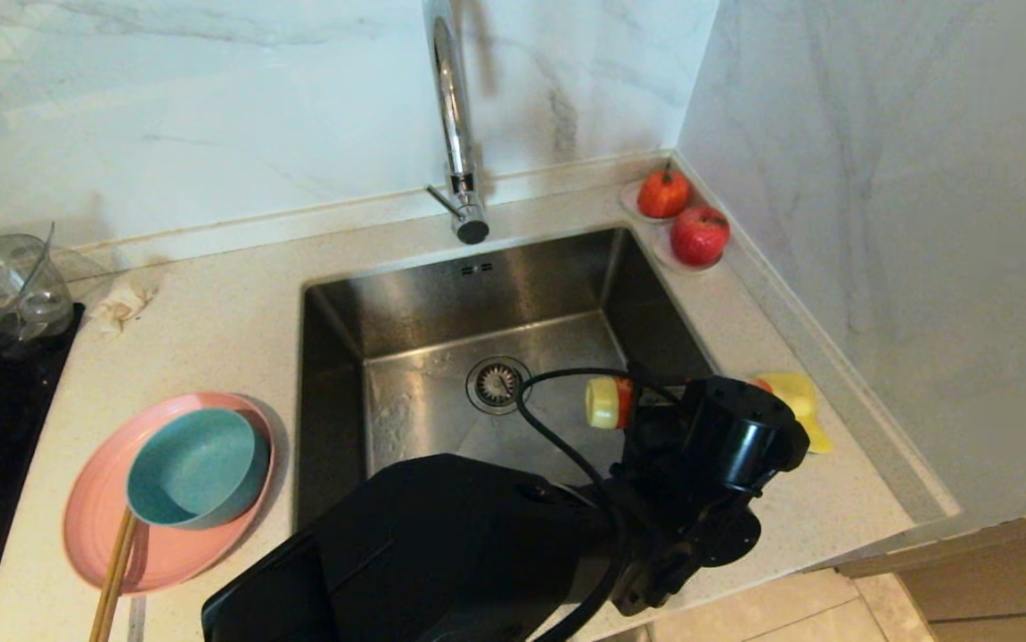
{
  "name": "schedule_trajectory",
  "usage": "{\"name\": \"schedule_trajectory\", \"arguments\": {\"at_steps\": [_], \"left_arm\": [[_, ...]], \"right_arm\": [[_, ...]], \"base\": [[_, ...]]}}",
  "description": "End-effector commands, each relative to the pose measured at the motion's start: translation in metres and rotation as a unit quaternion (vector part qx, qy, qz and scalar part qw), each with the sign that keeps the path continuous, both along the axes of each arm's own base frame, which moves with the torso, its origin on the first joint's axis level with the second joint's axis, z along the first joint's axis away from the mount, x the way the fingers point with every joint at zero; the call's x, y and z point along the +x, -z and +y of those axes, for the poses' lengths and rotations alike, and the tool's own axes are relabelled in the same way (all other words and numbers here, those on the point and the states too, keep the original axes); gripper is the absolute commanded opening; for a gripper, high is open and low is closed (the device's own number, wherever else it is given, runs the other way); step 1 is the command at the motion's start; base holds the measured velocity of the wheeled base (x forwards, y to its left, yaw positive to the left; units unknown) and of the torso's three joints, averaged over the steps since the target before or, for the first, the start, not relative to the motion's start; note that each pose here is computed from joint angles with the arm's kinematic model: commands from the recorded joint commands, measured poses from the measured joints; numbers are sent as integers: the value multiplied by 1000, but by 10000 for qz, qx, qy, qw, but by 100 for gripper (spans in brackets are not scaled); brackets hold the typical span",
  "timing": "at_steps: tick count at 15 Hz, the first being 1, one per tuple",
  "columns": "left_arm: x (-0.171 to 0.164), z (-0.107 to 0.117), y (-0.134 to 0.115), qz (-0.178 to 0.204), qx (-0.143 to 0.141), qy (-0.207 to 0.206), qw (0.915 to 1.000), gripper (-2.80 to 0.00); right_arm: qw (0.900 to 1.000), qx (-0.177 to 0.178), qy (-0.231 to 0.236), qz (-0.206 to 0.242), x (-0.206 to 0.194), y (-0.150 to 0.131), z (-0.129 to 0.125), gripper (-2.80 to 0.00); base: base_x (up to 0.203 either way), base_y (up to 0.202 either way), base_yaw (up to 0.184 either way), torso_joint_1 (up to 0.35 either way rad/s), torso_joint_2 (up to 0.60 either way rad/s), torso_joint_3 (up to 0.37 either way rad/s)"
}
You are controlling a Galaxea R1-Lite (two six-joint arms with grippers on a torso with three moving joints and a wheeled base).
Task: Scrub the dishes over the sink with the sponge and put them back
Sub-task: Squeeze it onto the sponge
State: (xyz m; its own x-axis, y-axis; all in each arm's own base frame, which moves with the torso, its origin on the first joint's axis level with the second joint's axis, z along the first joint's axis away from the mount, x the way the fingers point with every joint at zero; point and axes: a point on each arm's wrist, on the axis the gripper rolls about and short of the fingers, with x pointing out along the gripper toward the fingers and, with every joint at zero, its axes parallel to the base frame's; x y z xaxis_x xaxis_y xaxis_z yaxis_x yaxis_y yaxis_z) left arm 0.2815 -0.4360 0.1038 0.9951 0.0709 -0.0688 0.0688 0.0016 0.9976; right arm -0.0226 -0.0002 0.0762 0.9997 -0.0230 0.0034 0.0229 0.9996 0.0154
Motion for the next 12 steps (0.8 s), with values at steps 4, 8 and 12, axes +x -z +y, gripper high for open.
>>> {"name": "schedule_trajectory", "arguments": {"at_steps": [4, 8, 12], "left_arm": [[-2, 2, -12, -70, 25, -26, 10000, -280], [-3, 2, -9, -36, 165, -12, 9999, -280], [-3, 3, -12, -65, 135, -12, 9999, -280]], "right_arm": [[10000, 0, 0, -6, 0, 0, 0, -280], [10000, 0, 0, -6, 0, 0, 0, -280], [10000, 0, 0, -6, 0, 0, 0, -280]], "base": [[0, 0, 0, 0, 0, 0], [0, 0, 0, 0, 0, 0], [0, 0, 0, 0, 0, 0]]}}
